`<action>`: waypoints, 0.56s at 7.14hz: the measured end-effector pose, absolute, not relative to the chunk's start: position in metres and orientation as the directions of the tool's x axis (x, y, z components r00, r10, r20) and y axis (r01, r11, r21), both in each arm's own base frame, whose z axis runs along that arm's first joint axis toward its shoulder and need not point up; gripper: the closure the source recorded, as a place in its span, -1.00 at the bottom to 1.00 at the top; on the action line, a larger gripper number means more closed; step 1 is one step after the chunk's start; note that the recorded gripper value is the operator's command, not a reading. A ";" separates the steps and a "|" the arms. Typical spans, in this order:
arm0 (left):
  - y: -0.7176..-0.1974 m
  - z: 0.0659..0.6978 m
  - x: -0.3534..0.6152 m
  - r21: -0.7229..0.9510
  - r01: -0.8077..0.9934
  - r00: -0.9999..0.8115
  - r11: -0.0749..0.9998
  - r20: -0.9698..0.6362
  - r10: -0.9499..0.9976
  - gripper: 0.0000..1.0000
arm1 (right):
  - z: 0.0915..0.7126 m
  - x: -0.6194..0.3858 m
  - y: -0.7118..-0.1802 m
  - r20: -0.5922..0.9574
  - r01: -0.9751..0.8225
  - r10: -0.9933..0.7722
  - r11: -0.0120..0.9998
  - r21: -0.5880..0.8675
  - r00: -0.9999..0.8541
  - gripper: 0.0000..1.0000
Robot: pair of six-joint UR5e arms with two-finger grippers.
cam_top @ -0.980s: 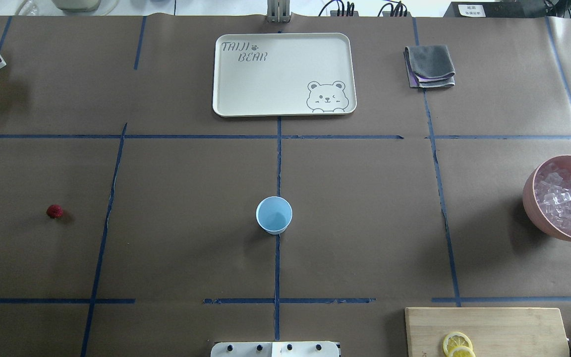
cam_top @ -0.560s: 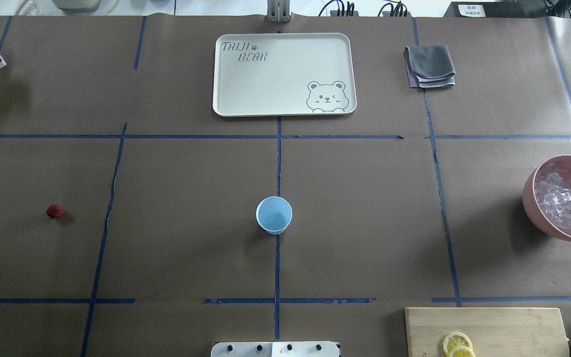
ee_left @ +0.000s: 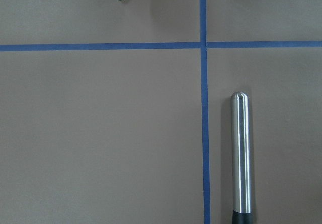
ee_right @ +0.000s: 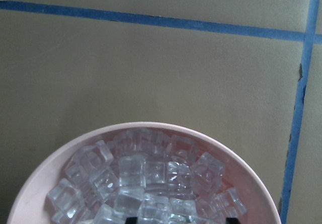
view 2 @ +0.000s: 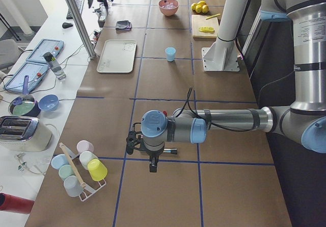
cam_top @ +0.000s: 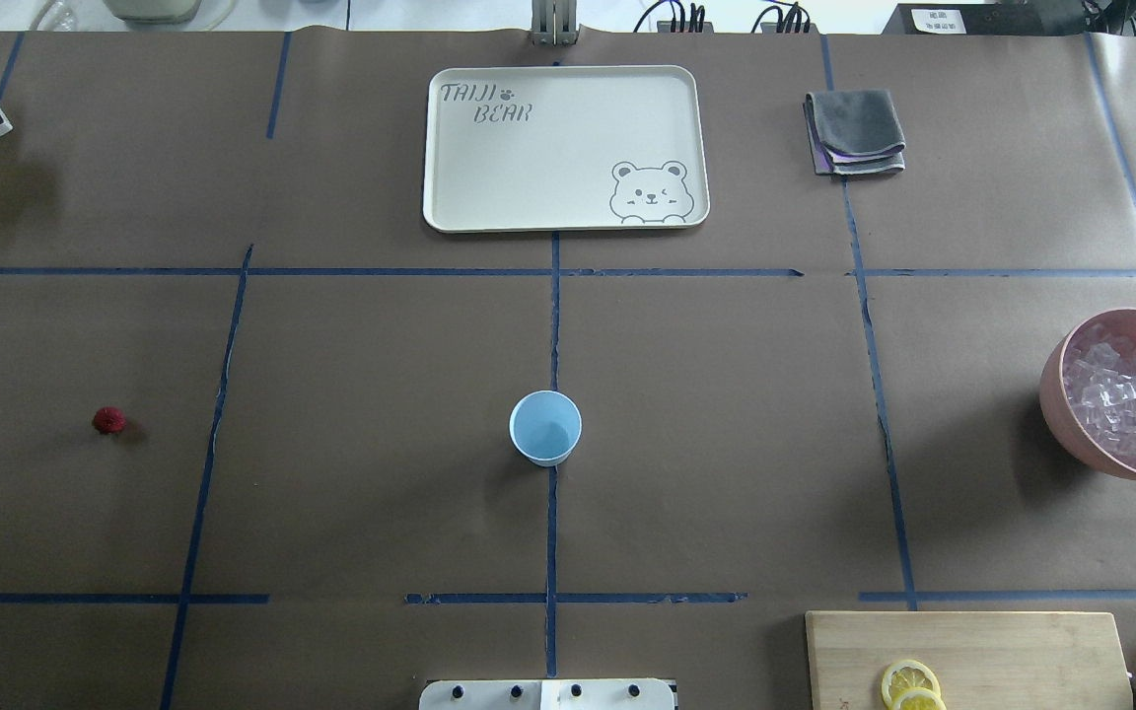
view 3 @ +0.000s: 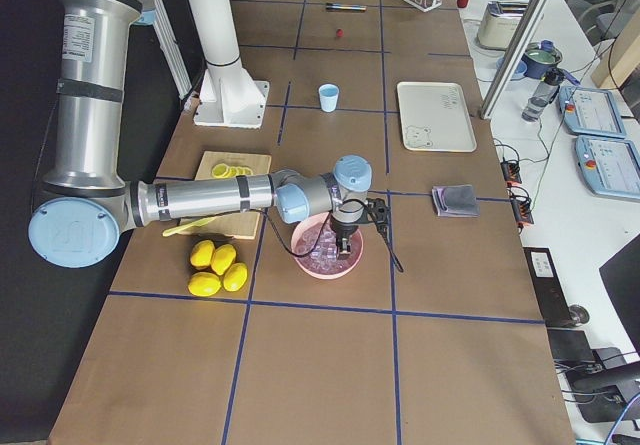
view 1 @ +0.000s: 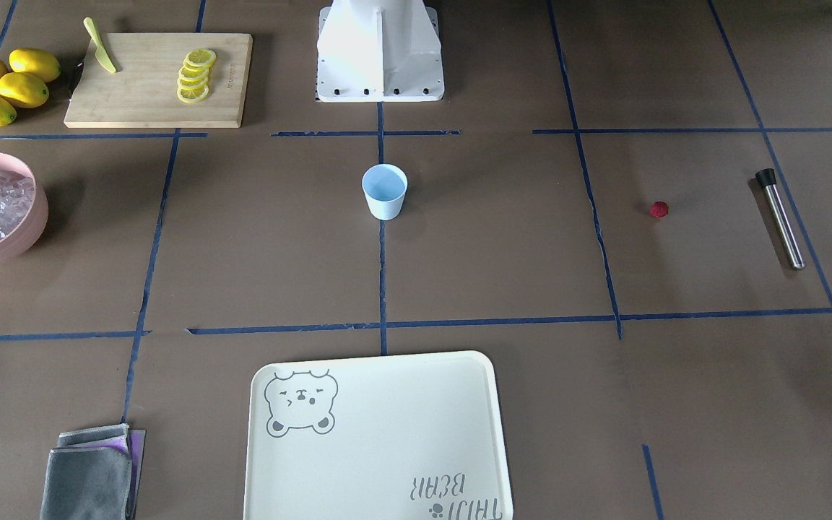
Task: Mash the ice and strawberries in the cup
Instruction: 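Scoop ice cubes from the pink bowl with the right gripper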
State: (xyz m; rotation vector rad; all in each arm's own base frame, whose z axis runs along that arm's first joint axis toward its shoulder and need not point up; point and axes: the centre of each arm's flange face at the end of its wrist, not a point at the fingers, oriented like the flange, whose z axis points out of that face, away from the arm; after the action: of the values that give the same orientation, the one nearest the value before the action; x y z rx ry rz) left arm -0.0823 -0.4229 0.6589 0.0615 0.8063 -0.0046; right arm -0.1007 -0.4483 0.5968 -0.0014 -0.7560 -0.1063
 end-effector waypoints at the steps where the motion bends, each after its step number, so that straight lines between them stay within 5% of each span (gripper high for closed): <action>1: -0.423 0.658 -0.082 0.054 0.028 0.692 0.998 -0.721 0.020 -1.00 | 0.598 -0.102 -0.449 0.686 0.098 -0.095 0.995 0.034 0.722 -0.20; 4: -0.422 0.655 -0.082 0.061 0.028 0.693 0.998 -0.721 0.025 -1.00 | 0.603 -0.105 -0.444 0.685 0.108 -0.094 0.994 0.023 0.722 -0.20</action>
State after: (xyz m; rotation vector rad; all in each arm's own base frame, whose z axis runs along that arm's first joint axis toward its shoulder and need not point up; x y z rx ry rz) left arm -0.0823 -0.4224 0.6546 0.0686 0.8059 -0.0018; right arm -0.1046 -0.4444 0.6033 -0.0186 -0.7554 -0.1115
